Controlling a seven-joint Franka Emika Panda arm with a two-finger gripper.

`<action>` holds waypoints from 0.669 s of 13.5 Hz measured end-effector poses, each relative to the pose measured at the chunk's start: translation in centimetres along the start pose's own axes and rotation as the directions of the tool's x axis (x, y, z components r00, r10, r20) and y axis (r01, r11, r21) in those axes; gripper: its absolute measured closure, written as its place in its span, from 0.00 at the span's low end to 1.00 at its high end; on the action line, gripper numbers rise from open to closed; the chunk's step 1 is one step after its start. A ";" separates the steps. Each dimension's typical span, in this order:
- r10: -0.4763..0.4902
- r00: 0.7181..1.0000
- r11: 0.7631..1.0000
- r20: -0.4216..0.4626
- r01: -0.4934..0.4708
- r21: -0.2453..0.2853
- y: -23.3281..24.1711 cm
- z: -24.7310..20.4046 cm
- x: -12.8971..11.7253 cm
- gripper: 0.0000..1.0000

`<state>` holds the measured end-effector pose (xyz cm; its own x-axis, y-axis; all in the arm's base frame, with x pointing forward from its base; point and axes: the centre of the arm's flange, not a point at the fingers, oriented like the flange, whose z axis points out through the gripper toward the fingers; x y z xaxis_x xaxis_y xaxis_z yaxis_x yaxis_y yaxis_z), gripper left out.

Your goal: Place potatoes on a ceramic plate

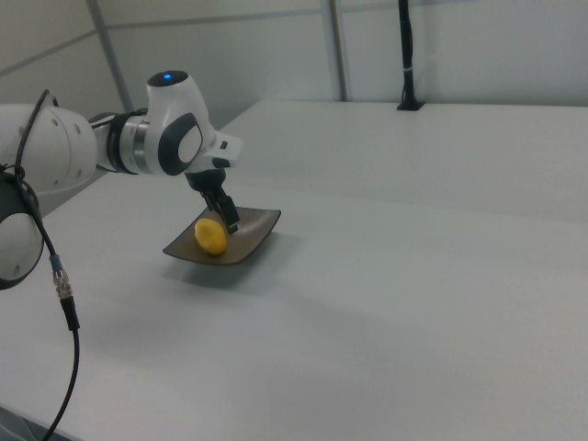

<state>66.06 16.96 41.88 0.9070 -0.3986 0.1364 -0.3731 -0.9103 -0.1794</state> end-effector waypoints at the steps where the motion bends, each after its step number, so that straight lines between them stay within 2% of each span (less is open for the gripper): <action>1: -0.028 0.999 0.999 0.016 0.028 -0.021 0.1 -0.2 -0.2 0.00; 2: -0.102 0.993 0.993 0.058 0.105 -0.053 0.4 -0.7 -0.7 0.00; 3: -0.204 0.971 0.973 0.121 0.215 -0.083 0.8 -1.6 -1.5 0.00; 5: -0.371 0.893 0.907 0.256 0.407 -0.107 1.5 -3.8 -3.8 0.00; 6: -0.417 0.861 0.880 0.292 0.463 -0.108 1.8 -4.9 -5.2 0.00; 7: -0.438 0.846 0.865 0.305 0.489 -0.113 2.2 -5.4 -6.6 0.00; 9: -0.447 0.857 0.865 0.257 0.488 -0.121 3.3 -6.6 -8.3 0.00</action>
<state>55.96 16.51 46.56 0.9941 0.0946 -0.0535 0.0962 -0.9949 0.0293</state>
